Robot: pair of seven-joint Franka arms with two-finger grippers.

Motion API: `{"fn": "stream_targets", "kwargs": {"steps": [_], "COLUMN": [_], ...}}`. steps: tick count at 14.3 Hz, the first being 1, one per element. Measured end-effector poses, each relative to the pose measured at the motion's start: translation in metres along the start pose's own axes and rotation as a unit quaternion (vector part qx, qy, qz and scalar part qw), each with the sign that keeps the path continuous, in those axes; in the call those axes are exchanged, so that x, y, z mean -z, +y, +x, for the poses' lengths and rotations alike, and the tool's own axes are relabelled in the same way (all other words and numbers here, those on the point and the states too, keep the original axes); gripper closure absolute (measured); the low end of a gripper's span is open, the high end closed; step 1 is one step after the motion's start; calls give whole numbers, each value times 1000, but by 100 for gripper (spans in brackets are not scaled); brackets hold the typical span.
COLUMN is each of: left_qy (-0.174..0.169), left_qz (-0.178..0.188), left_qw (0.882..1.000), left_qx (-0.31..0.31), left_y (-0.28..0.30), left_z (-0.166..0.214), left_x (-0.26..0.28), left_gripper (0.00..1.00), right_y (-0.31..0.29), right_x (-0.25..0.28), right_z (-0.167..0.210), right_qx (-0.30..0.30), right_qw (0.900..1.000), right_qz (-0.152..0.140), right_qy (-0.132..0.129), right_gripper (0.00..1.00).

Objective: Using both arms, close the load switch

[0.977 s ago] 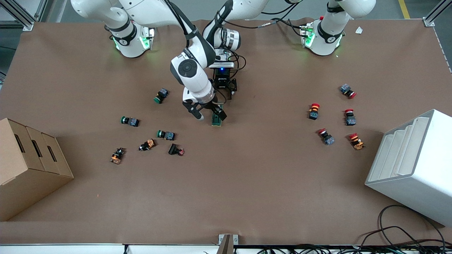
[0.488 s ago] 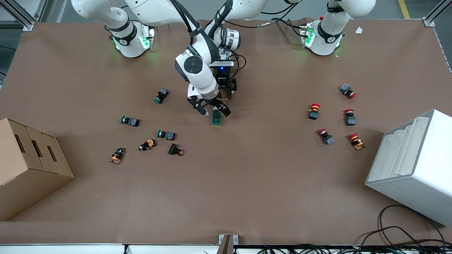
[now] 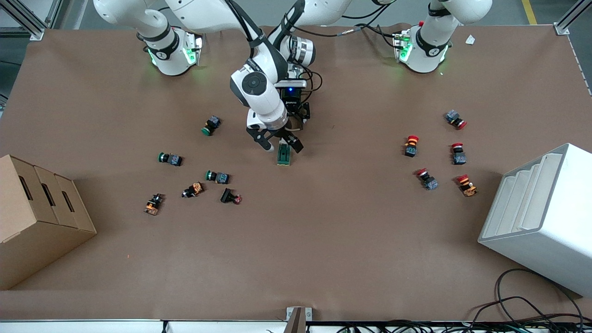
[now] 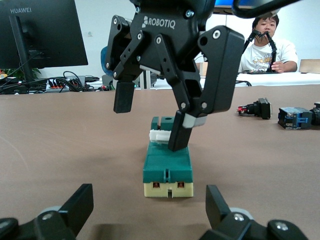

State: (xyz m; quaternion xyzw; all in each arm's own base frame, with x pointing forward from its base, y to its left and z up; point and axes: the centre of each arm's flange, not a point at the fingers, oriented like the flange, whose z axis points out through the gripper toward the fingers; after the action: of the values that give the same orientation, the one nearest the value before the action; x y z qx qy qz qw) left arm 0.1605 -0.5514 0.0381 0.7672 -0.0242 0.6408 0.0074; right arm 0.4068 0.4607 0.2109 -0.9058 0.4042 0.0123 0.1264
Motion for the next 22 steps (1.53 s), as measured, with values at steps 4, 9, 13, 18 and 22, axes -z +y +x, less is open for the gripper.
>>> {"fn": "stream_targets", "kwargs": {"steps": [4, 9, 13, 18, 22], "left_qy": [0, 0, 1, 0, -26], "left_qz": [0, 0, 0, 2, 24], "left_qw": [1000, 1000, 1000, 1000, 999], "left_qx": [0, 0, 1, -1, 1], "left_y": [0, 0, 1, 2, 6], "left_z": [0, 0, 0, 0, 1], "left_x": [0, 0, -1, -1, 0], "left_gripper": [1, 1, 1, 1, 1], "right_y": [-8, -37, -44, -57, -60], "right_x": [9, 33, 19, 5, 5], "right_z": [7, 35, 38, 54, 59], "right_qx": [-8, -25, -24, -25, -19], "right_qw": [1000, 999, 999, 999, 999], "right_qz": [3, 42, 40, 46, 47], "right_qy": [-1, 5, 6, 10, 11], "right_gripper": [0, 0, 0, 0, 0]}}
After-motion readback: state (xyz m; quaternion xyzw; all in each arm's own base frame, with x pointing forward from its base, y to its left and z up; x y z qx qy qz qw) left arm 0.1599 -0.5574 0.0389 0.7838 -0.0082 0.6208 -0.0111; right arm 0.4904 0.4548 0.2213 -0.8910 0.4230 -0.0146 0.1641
